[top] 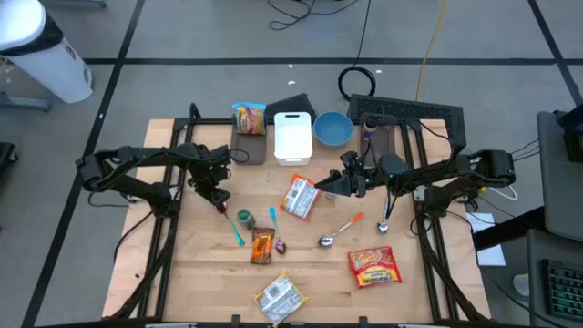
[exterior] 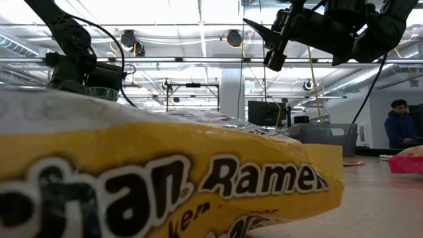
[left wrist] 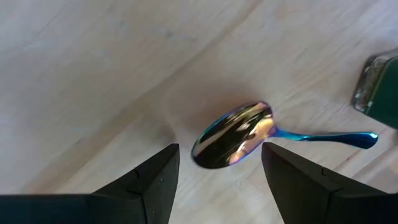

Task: Pick & Place Food Item
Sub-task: Put the left blue spoon into the white bin

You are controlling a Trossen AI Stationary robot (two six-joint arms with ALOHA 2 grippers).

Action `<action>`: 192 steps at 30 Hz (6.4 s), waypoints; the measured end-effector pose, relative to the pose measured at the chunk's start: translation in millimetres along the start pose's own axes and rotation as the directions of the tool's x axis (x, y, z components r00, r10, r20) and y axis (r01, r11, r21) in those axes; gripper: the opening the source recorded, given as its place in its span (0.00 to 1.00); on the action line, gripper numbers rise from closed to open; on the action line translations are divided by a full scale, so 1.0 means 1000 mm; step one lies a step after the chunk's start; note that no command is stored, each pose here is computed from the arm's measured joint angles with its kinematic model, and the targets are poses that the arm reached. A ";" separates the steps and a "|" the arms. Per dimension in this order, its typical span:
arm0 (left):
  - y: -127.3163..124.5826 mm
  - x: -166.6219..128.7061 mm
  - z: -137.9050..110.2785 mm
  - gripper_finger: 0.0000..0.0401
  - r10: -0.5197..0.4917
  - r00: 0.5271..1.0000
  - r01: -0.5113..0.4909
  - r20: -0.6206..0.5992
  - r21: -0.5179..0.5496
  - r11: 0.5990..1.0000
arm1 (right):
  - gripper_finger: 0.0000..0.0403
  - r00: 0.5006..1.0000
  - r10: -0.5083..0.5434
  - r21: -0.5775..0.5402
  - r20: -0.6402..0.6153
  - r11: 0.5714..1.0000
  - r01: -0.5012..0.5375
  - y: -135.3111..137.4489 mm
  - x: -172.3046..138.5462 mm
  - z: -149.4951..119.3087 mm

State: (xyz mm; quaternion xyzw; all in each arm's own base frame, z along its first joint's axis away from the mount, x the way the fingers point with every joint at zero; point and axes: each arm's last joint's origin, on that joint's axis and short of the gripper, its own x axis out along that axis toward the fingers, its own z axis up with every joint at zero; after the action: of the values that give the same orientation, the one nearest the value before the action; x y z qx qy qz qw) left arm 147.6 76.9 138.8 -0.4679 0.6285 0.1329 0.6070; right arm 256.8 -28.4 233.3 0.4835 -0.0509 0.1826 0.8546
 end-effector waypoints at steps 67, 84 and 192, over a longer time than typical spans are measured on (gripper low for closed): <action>-0.051 -0.131 -0.034 0.02 0.200 0.935 -0.233 0.294 0.082 0.969 | 0.53 1.000 0.000 0.001 0.000 1.000 0.000 0.000 0.000 0.000; -0.097 -0.237 -0.066 0.01 -0.019 0.701 -0.166 0.713 0.189 0.968 | 0.53 0.998 0.011 -0.045 0.059 0.999 -0.008 0.005 0.005 0.006; -0.196 -0.232 0.017 0.42 -0.462 0.417 -0.100 0.783 0.545 0.833 | 0.00 0.974 -0.219 -0.235 -0.059 0.951 0.200 -0.011 0.063 0.011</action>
State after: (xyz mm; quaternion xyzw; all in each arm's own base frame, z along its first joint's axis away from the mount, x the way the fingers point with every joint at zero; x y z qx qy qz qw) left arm 264.8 85.0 419.0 -0.2131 0.1637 0.1170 0.9561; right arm 320.1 -26.1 247.3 0.3768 0.0165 0.1041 0.9203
